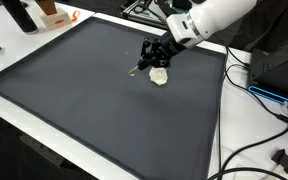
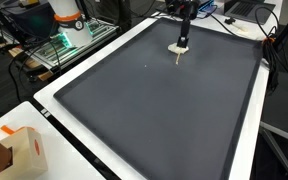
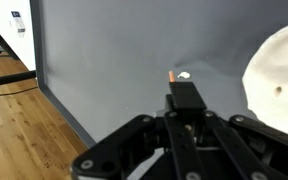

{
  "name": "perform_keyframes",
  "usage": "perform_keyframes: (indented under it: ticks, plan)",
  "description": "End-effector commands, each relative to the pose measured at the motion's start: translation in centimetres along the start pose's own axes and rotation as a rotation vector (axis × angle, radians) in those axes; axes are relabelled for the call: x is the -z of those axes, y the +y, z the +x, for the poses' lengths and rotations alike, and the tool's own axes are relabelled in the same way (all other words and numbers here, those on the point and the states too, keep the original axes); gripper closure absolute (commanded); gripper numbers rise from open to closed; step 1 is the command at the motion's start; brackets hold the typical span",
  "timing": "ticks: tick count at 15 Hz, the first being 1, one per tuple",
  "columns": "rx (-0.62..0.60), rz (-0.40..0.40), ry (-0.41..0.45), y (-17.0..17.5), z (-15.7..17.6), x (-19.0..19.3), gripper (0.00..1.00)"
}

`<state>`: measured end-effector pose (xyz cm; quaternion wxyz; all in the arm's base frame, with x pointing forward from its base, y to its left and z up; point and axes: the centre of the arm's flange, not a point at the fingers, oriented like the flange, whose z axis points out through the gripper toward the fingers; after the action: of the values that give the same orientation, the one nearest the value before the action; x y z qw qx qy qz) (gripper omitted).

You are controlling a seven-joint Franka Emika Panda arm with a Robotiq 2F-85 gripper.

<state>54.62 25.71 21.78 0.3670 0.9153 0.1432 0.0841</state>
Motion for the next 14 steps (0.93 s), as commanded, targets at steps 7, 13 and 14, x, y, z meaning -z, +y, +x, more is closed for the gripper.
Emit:
perform_keyframes:
  ticks: [7, 13, 14]
  plan:
    - [0.045, -0.039, 0.042, -1.7, -0.7, 0.7, 0.97]
    - [0.069, -0.011, 0.093, -1.1, -1.0, 2.0, 0.97]
    - [0.075, 0.001, 0.099, -0.9, -1.0, 2.3, 0.97]
